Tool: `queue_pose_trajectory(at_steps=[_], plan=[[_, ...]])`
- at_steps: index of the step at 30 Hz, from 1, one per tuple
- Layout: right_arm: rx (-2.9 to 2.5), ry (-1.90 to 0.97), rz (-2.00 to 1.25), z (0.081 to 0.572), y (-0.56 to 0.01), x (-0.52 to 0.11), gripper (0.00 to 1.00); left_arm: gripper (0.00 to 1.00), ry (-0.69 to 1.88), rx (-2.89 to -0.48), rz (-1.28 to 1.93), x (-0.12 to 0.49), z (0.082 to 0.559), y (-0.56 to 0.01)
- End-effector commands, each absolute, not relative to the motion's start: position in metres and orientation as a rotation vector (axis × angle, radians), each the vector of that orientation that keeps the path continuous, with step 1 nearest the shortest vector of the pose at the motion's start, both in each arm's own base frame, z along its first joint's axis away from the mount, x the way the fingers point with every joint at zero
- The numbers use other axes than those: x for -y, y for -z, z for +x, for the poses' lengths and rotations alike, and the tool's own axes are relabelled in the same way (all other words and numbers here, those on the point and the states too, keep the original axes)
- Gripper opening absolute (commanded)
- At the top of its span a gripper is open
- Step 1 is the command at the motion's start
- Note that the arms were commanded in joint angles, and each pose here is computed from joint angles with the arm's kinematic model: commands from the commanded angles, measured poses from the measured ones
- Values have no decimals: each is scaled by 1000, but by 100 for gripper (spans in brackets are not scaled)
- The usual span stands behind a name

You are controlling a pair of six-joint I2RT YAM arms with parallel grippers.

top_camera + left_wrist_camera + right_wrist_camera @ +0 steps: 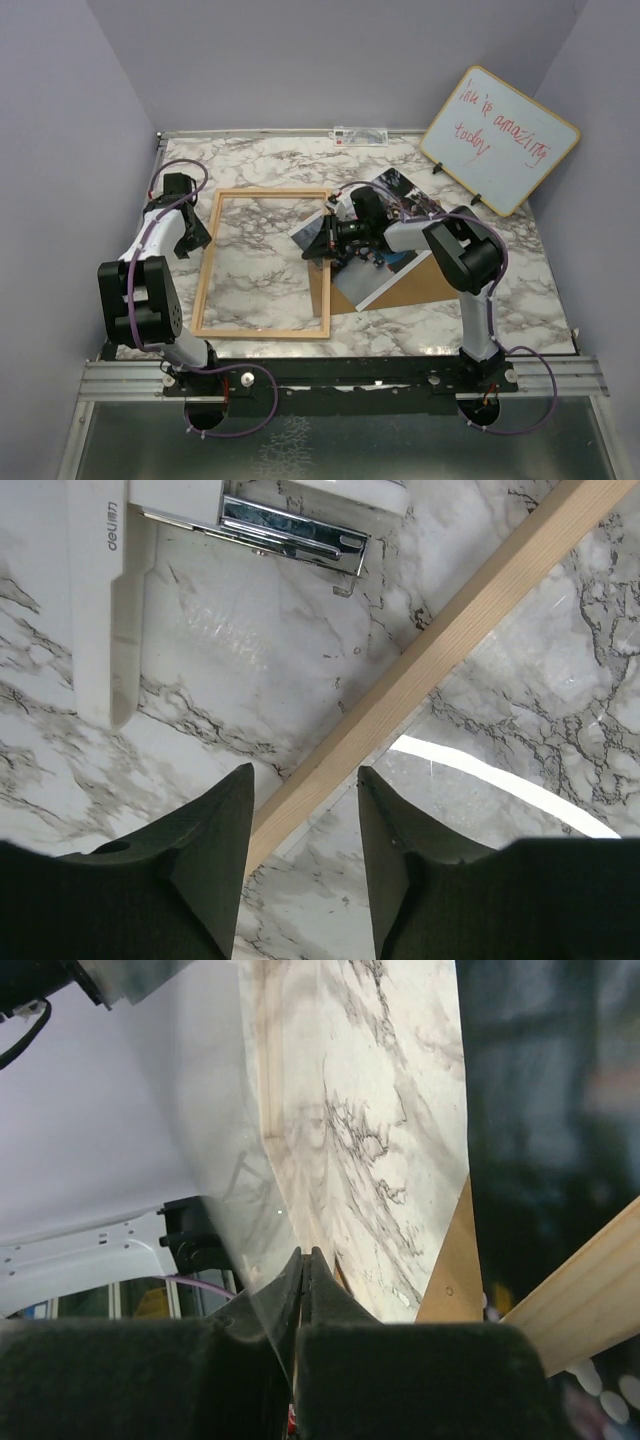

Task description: Put the photo into the frame

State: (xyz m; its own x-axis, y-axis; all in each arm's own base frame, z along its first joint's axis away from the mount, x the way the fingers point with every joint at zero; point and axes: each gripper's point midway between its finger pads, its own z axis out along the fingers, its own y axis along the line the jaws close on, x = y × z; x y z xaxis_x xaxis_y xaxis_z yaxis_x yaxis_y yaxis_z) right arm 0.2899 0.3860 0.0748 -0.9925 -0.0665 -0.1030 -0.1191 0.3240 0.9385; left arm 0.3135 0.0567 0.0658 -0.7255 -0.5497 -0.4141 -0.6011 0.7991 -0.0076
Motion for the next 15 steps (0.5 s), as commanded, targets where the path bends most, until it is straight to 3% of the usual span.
queue_pose_trajectory(at_steps=[1,6,12,15], plan=[[-2357,-1828,-201,301,-109,-393,1,44,-190,-2578,-828,-59,315,-66],[-2349,-1809,-217,302,-114,-392,1,41,-86,-2667,-796,-44,310,-45],[-2345,-1799,-224,302,-123,-390,1,53,-118,-2703,-794,-46,305,-30],[-2343,-1802,-222,303,-130,-388,1,47,-110,-2725,-796,-44,302,-22]])
